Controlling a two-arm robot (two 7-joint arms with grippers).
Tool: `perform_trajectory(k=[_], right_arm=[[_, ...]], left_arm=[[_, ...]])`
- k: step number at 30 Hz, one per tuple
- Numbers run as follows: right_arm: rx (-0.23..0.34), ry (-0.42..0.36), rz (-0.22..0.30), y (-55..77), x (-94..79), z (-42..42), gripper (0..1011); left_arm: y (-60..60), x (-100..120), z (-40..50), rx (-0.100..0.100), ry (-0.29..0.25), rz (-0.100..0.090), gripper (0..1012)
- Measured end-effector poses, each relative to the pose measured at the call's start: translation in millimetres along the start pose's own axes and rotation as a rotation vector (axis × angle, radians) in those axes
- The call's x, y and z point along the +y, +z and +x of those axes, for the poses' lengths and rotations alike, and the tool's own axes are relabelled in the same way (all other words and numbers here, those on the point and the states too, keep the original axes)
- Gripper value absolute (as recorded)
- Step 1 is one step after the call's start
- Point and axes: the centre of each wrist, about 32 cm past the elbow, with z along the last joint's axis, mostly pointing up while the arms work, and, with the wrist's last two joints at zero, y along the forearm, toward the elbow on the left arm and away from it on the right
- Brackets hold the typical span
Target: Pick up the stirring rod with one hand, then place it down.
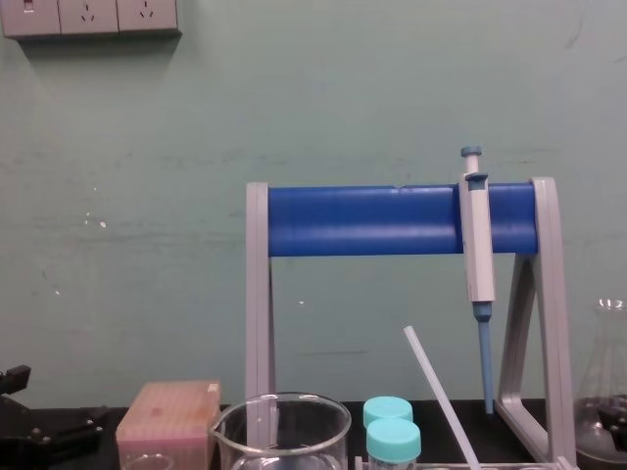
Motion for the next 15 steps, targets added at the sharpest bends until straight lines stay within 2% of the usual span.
perform_trajectory(k=[15], right_arm=[[0.0,0.0,0.0,0.0,0.0,0.0,1003]], left_arm=[[0.0,0.0,0.0,0.0,0.0,0.0,1000]])
